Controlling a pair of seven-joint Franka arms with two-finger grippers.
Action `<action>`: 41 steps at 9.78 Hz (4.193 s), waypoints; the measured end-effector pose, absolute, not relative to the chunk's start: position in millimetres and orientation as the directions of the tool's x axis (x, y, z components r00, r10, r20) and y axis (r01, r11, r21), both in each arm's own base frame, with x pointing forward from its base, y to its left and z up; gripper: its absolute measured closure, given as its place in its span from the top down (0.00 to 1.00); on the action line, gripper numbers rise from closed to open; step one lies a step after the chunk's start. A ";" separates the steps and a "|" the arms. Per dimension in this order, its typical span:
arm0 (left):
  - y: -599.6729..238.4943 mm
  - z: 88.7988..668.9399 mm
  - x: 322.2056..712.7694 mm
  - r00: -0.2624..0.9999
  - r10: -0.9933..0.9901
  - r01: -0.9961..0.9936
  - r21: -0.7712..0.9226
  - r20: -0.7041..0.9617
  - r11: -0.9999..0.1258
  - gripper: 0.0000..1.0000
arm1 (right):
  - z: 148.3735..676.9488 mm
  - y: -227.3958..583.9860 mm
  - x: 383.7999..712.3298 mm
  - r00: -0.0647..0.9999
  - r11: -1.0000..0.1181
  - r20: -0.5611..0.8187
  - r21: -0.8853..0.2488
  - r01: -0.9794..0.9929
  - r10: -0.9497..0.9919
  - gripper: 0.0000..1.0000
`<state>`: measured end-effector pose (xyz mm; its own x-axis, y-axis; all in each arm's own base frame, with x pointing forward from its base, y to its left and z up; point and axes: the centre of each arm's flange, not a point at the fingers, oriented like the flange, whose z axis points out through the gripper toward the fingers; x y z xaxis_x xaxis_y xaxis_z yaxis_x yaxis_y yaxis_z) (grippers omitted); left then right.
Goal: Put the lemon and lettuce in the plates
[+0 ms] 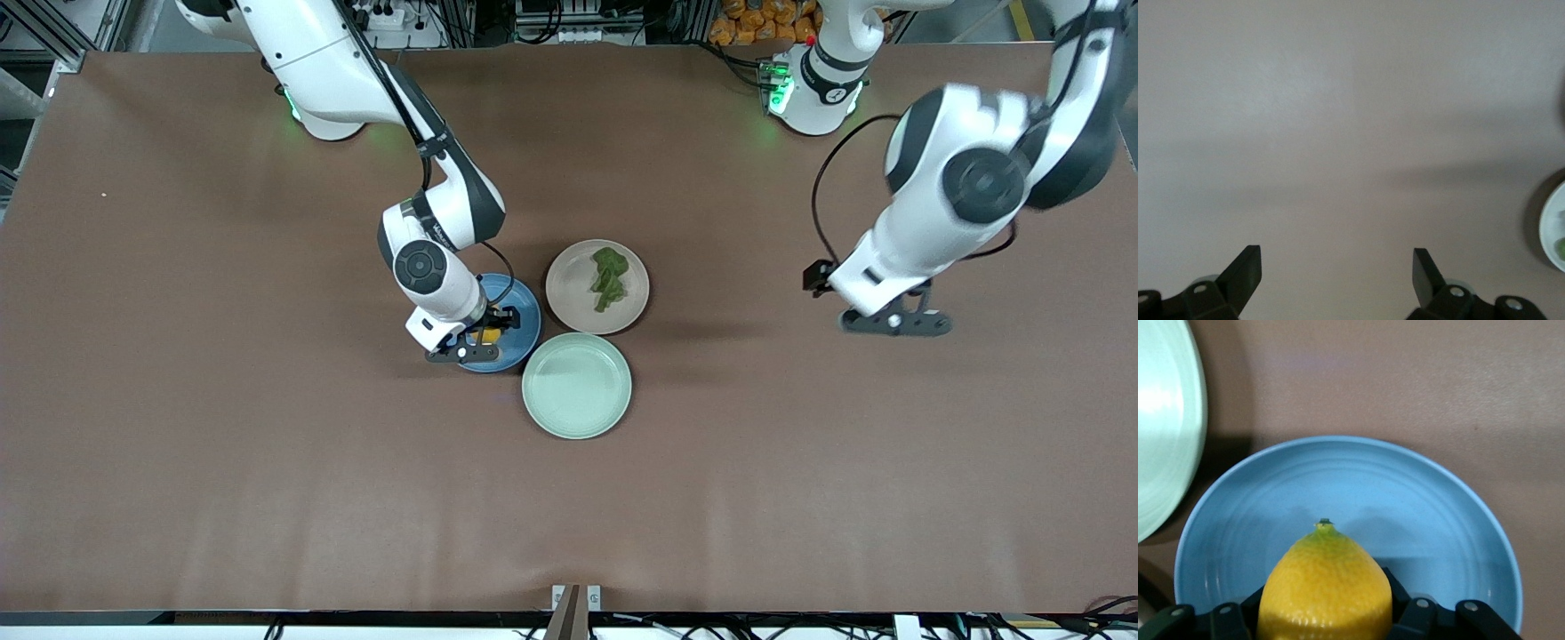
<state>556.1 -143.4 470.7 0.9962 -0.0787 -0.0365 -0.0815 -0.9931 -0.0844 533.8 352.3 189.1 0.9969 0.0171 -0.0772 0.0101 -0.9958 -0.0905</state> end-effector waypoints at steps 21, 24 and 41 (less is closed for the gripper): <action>-126.0 646.7 527.9 1.000 -0.016 -0.016 0.006 0.021 -1.000 1.00 | 289.6 303.1 624.0 0.988 -0.993 -0.148 -0.103 -0.056 -0.040 1.00; -126.5 647.5 527.8 1.000 -0.016 -0.016 0.007 0.023 -1.000 1.00 | 291.8 275.9 636.5 0.993 -0.999 -0.118 -0.034 0.025 0.029 1.00; -140.9 648.0 524.4 0.999 -0.043 -0.044 0.008 0.023 -0.999 1.00 | 421.3 17.1 628.6 0.992 -0.997 -0.111 -0.058 0.048 0.054 1.00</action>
